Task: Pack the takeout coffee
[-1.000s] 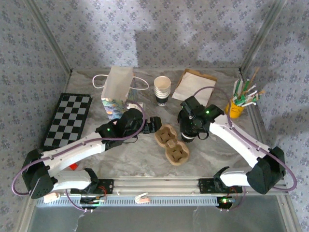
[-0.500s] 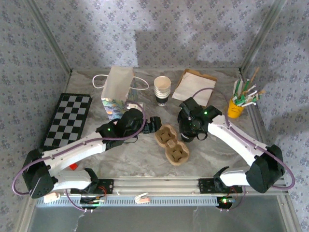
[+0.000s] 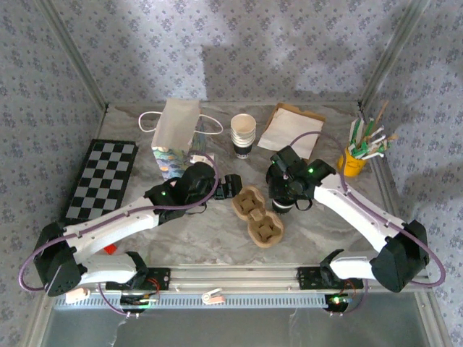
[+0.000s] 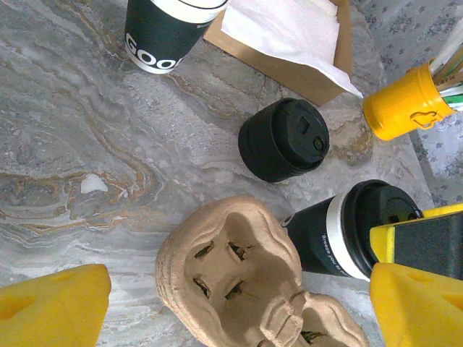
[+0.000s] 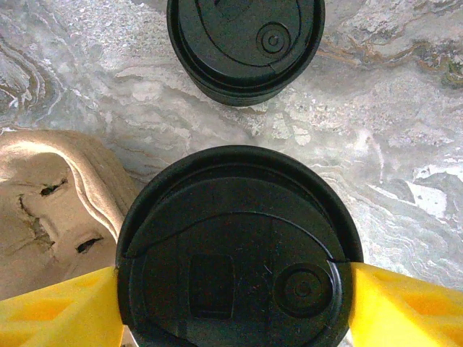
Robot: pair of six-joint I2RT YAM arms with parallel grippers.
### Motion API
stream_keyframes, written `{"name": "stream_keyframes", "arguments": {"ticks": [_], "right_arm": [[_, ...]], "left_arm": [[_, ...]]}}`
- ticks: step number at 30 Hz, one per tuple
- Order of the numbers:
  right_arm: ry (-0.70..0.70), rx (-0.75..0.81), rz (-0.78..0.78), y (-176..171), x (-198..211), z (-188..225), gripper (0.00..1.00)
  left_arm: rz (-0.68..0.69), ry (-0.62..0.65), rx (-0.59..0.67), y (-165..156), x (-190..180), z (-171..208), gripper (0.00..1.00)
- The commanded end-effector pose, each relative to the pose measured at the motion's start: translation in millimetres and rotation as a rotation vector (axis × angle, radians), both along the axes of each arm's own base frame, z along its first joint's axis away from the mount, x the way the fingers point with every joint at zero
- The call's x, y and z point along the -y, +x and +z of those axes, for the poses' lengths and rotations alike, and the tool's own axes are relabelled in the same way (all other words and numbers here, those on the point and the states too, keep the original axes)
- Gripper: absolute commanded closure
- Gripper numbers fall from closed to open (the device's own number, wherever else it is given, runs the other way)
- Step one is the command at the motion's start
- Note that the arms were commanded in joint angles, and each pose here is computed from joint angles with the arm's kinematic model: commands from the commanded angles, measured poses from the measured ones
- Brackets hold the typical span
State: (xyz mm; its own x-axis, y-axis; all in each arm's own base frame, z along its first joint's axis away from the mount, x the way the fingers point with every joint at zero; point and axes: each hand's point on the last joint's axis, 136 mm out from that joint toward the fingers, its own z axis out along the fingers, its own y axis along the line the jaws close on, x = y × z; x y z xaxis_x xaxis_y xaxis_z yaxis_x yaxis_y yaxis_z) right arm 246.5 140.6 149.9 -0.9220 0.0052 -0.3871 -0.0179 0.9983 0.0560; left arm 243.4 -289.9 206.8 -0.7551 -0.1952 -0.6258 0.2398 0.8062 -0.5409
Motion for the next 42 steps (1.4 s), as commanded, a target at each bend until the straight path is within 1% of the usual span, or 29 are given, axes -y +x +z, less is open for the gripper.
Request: {"name": "stream_keyframes", "arguments": {"ticks": [1,9,12,14,18,21,27,31,33,35,39,42], "right_arm": [[-0.020,0.000,-0.010,-1,3,-4,0.24],[-0.045,-0.053,-0.019,-9,7,-21,0.23],[-0.045,-0.052,-0.018,-10,8,-21,0.21],[-0.035,-0.049,-0.016,-10,6,-20,0.18],[-0.005,-0.039,-0.010,-7,1,-12,0.15],[0.012,-0.026,-0.002,-7,0,-2,0.10],[0.065,-0.017,-0.008,-9,3,12,0.05],[0.103,-0.007,-0.014,-10,6,19,0.03],[0.130,-0.027,-0.020,-12,8,19,0.04],[0.159,-0.033,-0.036,-13,12,24,0.07],[0.266,-0.058,-0.052,-20,17,29,0.19],[0.347,-0.087,-0.063,-24,21,27,0.28]], "left_arm": [[0.003,0.003,0.014,2,1,3,0.08],[0.005,0.008,0.011,1,0,2,0.08],[0.002,0.006,0.010,1,2,1,0.08],[-0.004,0.004,0.009,2,4,2,0.08],[-0.014,0.002,0.007,2,7,4,0.08],[-0.019,-0.003,0.008,2,8,7,0.08],[-0.044,-0.023,0.000,-1,15,14,0.11],[-0.075,-0.028,-0.009,-3,24,17,0.13],[-0.085,-0.029,-0.007,-3,28,19,0.17],[-0.109,-0.042,-0.010,-4,37,20,0.18],[-0.175,-0.046,-0.027,-7,58,20,0.26],[-0.251,-0.073,-0.043,-9,83,17,0.32]]}}
